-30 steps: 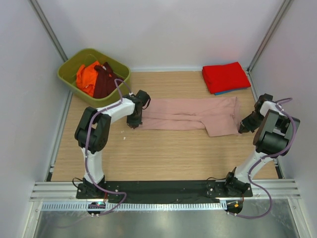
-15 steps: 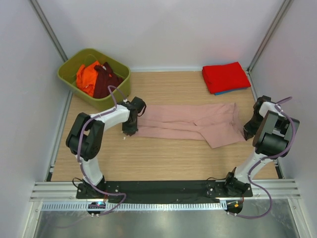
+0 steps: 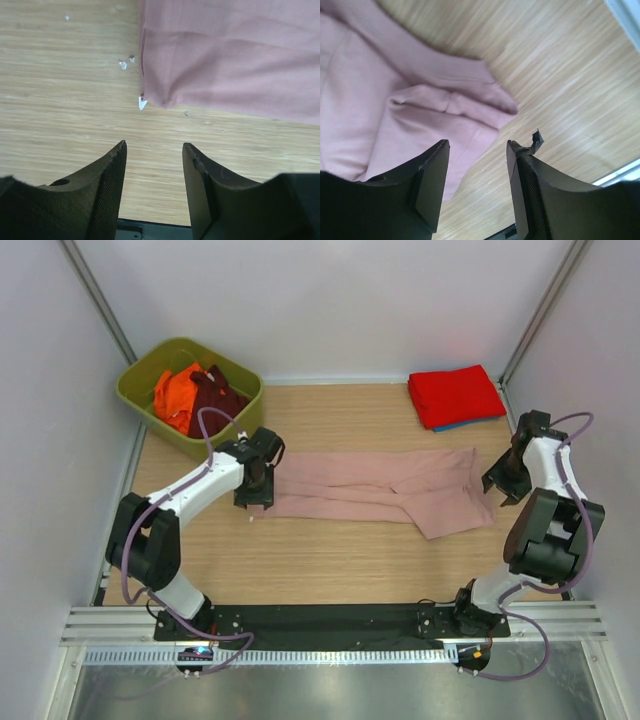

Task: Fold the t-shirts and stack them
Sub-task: Fold the tshirt

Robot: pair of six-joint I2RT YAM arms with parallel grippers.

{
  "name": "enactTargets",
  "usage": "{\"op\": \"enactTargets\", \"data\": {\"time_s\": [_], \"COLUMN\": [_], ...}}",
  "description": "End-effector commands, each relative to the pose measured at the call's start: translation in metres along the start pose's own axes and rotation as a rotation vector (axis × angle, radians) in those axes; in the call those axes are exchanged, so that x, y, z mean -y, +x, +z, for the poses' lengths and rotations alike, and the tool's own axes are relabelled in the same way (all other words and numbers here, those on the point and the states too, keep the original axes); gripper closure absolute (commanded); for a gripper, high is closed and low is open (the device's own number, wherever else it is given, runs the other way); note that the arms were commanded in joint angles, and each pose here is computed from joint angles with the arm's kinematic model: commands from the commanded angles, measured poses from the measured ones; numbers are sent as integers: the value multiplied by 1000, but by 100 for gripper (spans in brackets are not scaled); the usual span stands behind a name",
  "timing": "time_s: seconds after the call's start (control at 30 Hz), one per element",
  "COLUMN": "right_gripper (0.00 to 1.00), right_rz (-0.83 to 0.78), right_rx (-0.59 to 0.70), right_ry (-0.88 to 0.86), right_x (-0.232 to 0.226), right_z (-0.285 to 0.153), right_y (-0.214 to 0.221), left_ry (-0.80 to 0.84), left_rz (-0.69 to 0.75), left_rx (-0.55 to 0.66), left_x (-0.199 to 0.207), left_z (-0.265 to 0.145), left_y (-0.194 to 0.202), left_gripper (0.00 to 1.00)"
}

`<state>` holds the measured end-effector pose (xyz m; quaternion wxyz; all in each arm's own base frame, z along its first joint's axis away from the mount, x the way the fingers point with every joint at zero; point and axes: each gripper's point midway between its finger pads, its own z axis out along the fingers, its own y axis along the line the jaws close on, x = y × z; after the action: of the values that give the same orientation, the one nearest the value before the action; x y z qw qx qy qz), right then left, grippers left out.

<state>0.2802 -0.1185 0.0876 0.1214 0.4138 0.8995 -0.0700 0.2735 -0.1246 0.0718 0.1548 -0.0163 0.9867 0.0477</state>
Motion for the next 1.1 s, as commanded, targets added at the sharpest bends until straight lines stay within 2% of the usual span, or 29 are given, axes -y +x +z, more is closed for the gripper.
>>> {"op": "enactTargets", "data": {"time_s": [0.0, 0.13, 0.4, 0.47, 0.63, 0.8, 1.03, 1.07], "right_gripper": [44, 41, 43, 46, 48, 44, 44, 48], "right_rz": [-16, -65, -209, -220, -237, -248, -277, -286], "right_rx": [-42, -85, -105, -110, -99, -57, -59, -59], "right_ry": [-129, -225, -257, -240, -178, -78, -107, -107], "right_x": [-23, -39, -72, -74, -66, -49, -62, -65], "right_z": [-8, -1, 19, 27, 32, 25, 27, 28], "right_y": [12, 23, 33, 34, 31, 27, 24, 24], "left_ry": [63, 131, 201, 201, 203, 221, 224, 223], "left_rz": [4, 7, -15, -17, -20, -33, -32, -32], "left_rx": [51, 56, 34, 27, 19, 11, -6, -5], "left_x": [11, 27, 42, 40, 38, 38, 37, 37], "left_z": [-22, -22, -24, -24, -27, -31, -29, -29], "left_y": [-21, -35, -46, -42, -35, -29, -23, -23], "left_gripper": [52, 53, 54, 54, 54, 55, 55, 55]}}
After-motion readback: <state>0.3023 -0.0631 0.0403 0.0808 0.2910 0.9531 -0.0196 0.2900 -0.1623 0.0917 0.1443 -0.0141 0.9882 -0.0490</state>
